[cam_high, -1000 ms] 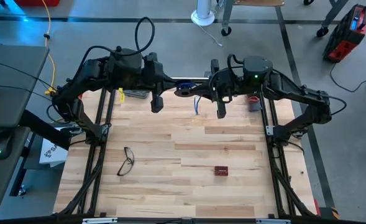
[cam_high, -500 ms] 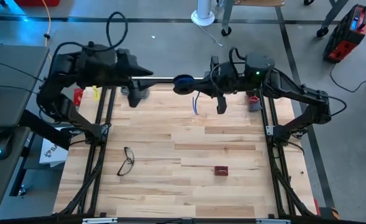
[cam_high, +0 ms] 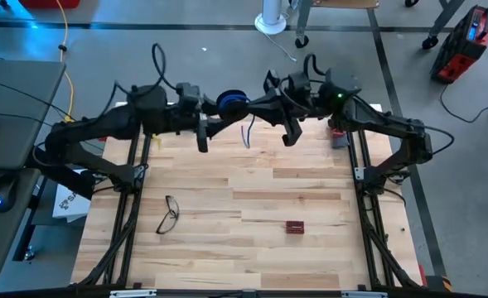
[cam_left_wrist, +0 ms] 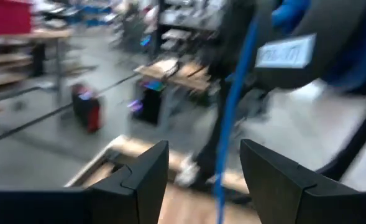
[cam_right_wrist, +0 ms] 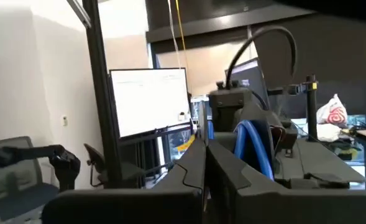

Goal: Coil cords
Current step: Coil the blue wire onto the spool

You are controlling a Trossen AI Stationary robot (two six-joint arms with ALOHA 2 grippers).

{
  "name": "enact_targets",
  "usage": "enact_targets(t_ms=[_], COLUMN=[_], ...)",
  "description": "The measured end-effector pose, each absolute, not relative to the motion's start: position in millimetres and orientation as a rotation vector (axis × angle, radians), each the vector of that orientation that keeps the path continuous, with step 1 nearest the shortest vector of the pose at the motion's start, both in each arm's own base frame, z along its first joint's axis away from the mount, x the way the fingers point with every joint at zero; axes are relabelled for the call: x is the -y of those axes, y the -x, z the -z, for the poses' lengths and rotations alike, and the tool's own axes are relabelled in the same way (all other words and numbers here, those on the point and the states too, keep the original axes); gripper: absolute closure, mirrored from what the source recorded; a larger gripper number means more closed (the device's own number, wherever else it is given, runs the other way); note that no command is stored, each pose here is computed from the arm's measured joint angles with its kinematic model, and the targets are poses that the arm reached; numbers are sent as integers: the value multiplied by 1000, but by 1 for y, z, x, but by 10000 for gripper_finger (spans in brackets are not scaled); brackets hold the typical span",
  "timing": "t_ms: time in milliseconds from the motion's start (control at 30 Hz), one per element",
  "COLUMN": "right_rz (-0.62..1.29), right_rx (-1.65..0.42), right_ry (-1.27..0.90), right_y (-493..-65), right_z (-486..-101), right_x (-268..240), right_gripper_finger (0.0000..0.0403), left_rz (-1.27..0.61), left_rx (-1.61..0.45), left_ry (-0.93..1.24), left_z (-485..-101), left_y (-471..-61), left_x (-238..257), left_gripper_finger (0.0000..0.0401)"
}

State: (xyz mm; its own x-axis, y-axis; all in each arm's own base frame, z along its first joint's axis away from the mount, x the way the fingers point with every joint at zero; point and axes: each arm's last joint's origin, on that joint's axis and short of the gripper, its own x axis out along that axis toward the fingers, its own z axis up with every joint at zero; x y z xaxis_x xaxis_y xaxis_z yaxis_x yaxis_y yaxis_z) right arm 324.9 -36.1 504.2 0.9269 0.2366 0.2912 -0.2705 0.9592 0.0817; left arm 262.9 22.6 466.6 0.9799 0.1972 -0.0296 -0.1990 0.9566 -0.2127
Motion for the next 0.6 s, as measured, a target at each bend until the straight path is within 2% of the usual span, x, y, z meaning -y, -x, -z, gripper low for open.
enact_targets(t_ms=[200,367,600], right_rz=[-301,-313,-313], right_rx=[308,305,305], right_ry=[-149,-158,-156], right_y=[-324,-324,-324], right_z=[-507,-507,-507], right_x=[33,30,30], right_gripper_finger=[403,403,403], left_rz=[-94,-29,42], left_rx=[-55,1,-27], left_ry=[293,303,306], left_z=[-445,-444,-440], left_y=[-286,-300,-304], left_x=[-21,-21,-20], left_gripper_finger=[208,208,208])
